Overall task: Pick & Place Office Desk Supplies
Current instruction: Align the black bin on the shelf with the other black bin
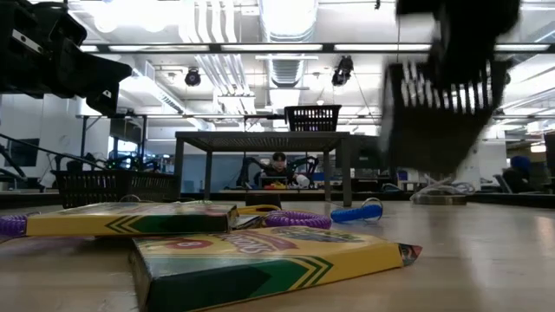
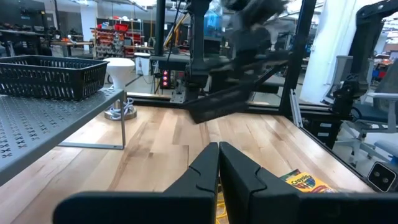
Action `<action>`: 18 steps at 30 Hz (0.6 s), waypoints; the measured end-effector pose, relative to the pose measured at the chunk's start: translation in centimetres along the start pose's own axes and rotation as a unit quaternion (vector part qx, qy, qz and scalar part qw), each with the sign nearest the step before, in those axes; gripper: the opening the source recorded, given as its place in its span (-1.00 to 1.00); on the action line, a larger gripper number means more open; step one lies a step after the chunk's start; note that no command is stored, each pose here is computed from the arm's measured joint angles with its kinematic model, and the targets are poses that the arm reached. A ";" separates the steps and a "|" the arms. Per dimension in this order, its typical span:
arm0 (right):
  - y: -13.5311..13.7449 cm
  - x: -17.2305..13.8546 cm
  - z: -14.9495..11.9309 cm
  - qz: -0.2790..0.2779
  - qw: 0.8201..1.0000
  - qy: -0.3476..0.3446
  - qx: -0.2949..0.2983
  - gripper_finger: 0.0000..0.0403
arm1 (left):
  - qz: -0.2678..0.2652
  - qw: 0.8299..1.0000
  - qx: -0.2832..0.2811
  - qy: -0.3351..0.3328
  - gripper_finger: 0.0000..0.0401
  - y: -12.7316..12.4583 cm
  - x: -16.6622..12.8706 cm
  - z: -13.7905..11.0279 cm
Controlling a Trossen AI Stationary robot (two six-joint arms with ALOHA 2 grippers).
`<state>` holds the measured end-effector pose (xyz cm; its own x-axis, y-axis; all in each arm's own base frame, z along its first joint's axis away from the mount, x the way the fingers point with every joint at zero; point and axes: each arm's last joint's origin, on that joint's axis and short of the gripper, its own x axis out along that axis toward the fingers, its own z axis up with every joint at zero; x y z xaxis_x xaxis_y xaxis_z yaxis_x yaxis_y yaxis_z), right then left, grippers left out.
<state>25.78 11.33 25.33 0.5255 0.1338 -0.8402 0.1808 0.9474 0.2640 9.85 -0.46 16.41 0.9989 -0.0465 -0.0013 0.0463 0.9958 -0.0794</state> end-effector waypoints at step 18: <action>-5.2 1.0 22.3 -0.074 0.965 -0.101 -0.232 -0.96 | 0.000 1.000 0.000 0.000 -0.90 0.0 0.0 0.0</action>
<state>43.92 0.08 33.74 0.6818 -0.0272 -0.7311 -0.1007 0.9863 -0.1305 9.85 -0.46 16.41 0.9989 -0.0467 -0.0011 0.0465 0.9958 -0.0793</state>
